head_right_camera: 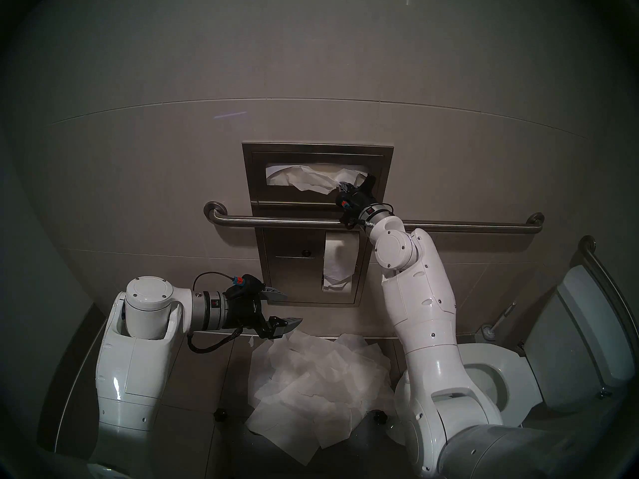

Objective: Take out a toilet seat cover

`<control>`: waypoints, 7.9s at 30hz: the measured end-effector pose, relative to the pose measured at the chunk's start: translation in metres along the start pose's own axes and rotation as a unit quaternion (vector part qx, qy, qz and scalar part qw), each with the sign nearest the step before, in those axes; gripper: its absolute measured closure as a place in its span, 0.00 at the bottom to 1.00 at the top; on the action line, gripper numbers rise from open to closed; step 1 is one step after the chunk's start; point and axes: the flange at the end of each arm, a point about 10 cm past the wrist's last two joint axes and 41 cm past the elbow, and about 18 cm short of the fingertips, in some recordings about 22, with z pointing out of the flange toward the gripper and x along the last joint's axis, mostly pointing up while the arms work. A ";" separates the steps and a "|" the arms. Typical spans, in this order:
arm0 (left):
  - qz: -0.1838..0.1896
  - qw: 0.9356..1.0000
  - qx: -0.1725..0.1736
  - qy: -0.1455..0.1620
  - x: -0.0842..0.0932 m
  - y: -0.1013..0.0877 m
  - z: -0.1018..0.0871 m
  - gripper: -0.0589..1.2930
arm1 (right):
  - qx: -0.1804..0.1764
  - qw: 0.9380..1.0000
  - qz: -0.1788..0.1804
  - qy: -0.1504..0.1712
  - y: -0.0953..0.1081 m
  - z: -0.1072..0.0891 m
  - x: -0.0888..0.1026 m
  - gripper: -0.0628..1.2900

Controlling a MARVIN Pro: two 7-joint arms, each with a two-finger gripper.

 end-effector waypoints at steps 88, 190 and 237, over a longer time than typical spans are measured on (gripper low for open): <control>0.181 0.978 0.096 -0.047 0.052 -0.042 0.002 0.02 | 0.022 0.997 0.070 -0.021 -0.048 -0.031 -0.007 0.98; 0.530 0.788 0.295 -0.106 0.184 -0.155 0.075 0.02 | 0.024 0.997 0.065 -0.022 -0.049 -0.031 -0.007 0.98; 0.546 0.780 0.289 -0.096 0.204 -0.176 0.075 0.92 | 0.023 0.997 0.065 -0.023 -0.049 -0.032 -0.006 0.98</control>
